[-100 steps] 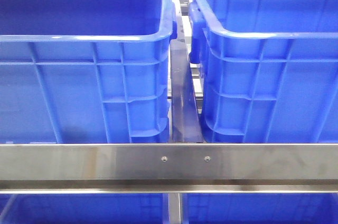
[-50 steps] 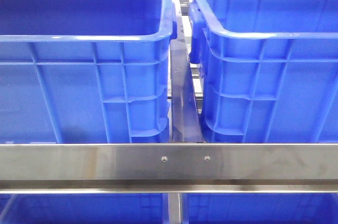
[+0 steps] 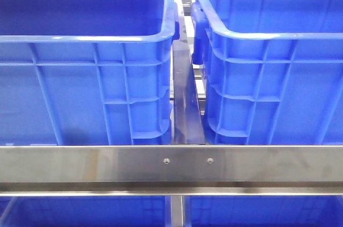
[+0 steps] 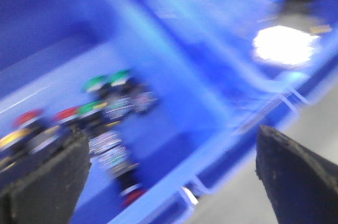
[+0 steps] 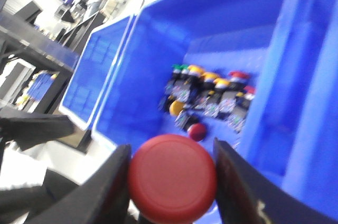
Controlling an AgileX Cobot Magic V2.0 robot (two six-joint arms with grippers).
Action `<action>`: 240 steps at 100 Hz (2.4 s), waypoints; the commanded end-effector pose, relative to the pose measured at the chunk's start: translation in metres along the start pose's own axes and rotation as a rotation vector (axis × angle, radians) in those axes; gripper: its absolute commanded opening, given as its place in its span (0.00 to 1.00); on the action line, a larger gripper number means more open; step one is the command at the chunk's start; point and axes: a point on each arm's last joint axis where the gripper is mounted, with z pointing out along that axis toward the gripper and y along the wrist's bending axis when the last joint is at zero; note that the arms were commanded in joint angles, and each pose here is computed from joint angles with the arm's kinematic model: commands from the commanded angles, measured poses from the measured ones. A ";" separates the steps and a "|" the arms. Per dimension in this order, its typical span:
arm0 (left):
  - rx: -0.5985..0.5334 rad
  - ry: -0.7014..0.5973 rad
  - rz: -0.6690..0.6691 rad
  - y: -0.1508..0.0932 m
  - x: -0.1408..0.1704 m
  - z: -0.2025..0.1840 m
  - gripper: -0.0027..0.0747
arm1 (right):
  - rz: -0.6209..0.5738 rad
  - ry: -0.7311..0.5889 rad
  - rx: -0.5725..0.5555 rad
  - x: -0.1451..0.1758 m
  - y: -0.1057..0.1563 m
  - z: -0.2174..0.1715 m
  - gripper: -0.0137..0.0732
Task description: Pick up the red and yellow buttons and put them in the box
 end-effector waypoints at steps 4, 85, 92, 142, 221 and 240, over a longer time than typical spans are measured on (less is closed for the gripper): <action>-0.084 -0.169 -0.080 0.020 0.004 -0.031 0.81 | -0.028 -0.083 -0.040 -0.015 0.013 -0.010 0.34; -0.331 -0.393 -0.201 0.035 0.100 -0.102 0.03 | -0.259 -0.431 0.615 -0.052 -0.047 -0.029 0.34; -0.331 -0.395 -0.200 0.035 0.100 -0.102 0.01 | -0.269 -0.433 0.692 -0.055 -0.059 -0.026 0.34; -0.327 -0.396 -0.204 0.035 0.100 -0.102 0.01 | -0.342 -0.268 0.870 -0.083 -0.150 0.050 0.34; -0.326 -0.396 -0.205 0.035 0.100 -0.102 0.01 | -0.354 -0.220 0.891 -0.089 -0.189 0.088 0.34; -0.324 -0.396 -0.207 0.035 0.100 -0.102 0.01 | -0.346 -0.189 0.860 -0.083 -0.193 0.093 0.40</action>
